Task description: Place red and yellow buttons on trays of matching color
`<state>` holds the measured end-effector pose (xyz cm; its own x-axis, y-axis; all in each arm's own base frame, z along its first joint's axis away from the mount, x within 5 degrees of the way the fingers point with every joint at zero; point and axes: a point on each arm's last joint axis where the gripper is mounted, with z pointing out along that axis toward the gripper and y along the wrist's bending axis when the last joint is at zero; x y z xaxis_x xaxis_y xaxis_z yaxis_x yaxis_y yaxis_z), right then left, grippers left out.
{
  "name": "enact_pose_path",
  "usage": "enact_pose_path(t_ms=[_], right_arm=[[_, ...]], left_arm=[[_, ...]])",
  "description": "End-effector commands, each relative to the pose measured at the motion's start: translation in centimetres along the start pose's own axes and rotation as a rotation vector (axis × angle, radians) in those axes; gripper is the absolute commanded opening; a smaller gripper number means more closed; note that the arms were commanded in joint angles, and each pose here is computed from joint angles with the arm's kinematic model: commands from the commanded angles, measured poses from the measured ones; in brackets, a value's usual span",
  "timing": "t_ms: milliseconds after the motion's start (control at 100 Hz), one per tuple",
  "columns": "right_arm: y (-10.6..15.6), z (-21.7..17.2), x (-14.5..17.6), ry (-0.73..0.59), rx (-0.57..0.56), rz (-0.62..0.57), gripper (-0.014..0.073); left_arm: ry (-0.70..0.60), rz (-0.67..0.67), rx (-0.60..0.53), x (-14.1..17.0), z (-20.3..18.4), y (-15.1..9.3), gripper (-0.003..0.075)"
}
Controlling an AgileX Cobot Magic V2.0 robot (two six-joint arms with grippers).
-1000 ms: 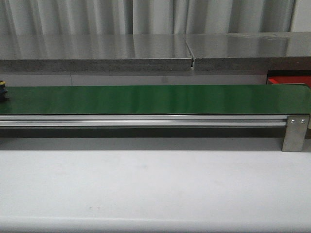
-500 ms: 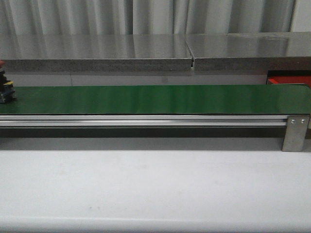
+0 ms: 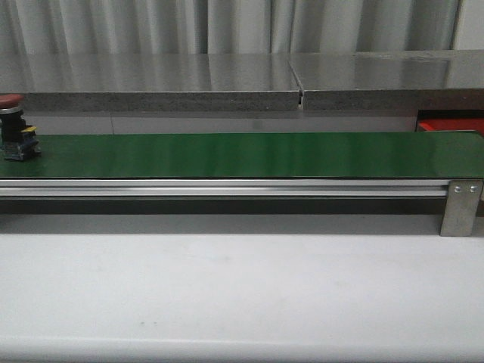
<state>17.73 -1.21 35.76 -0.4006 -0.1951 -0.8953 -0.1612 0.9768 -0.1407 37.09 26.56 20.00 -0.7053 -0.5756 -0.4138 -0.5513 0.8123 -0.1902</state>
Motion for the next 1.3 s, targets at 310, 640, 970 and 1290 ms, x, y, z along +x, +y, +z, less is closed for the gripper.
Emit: enact_pose_path(t_ms=[310,640,970,1290], right_arm=[[-0.3,-0.6,-1.2,-0.079,0.035,0.009,-0.0118],[-0.3,-0.6,-1.2,-0.079,0.035,0.009,-0.0118],[-0.3,-0.6,-1.2,-0.079,0.035,0.009,-0.0118],[-0.3,-0.6,-1.2,-0.079,0.035,0.009,-0.0118]], left_arm=[[-0.384,-0.024,0.123,-2.4,-15.1,-4.0,-0.002],[-0.318,0.172,0.213,-0.5,-15.2,-11.9,-0.002],[-0.235,0.306,0.269,1.4,-12.9,-17.5,-0.002],[-0.131,0.337,0.241,2.1,-9.6,-17.9,-0.002]])
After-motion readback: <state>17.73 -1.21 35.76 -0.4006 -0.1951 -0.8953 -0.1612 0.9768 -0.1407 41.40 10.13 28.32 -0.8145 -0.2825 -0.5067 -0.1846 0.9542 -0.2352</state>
